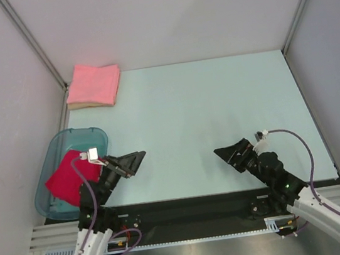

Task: Fold and stack the t-shirts
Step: Reset both grippers

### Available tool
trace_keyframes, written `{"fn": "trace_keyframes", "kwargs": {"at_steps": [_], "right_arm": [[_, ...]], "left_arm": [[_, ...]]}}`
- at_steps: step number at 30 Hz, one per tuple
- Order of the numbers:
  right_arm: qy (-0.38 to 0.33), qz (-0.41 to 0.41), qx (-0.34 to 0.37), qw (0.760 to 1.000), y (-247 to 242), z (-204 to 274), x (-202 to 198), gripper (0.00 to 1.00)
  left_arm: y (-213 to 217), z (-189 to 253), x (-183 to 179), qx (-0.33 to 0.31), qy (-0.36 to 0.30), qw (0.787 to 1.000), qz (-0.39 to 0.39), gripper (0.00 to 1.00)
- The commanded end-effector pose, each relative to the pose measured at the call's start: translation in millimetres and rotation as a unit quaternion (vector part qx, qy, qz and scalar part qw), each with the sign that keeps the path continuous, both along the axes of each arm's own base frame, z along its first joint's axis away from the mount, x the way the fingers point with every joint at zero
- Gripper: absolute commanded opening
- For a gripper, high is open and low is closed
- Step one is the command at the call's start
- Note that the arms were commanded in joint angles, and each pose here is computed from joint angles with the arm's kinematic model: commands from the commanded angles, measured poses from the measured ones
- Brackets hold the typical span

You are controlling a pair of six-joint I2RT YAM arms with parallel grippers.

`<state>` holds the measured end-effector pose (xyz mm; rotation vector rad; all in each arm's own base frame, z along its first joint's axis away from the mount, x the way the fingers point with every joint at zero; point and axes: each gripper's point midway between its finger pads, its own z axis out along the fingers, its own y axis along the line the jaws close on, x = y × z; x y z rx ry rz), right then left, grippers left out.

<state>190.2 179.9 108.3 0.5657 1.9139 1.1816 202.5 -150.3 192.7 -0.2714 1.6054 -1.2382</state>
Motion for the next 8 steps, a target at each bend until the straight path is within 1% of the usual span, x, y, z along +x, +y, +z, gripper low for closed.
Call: {"fn": "trace_keyframes", "kwargs": {"at_steps": [1,2,3,5,6,7,8], "right_arm": [[0.041,-0.031,0.047,0.998,-5,-30,-2,1.00],[0.046,-0.030,0.036,0.998,-6,-35,-3,1.00],[0.046,-0.023,0.025,0.998,-5,-39,-5,1.00],[0.055,-0.017,0.014,0.998,-5,-45,-8,0.99],[0.048,0.004,0.010,0.999,0,-44,-12,1.00],[0.034,0.020,0.023,0.999,5,-34,-14,1.00],[0.015,0.043,0.036,0.998,12,-23,-17,1.00]], "left_arm": [[-11,19,-30,-0.130,-0.045,0.988,-0.072,1.00],[-11,31,-39,-0.156,-0.086,0.980,-0.089,1.00],[-18,23,-48,-0.176,-0.067,0.973,-0.130,1.00],[-23,22,-57,-0.167,-0.083,0.970,-0.154,1.00],[-26,21,-65,-0.170,-0.079,0.966,-0.179,0.99],[-23,43,-81,-0.182,-0.136,0.954,-0.197,1.00],[-21,56,-94,-0.193,-0.166,0.944,-0.212,1.00]]}}
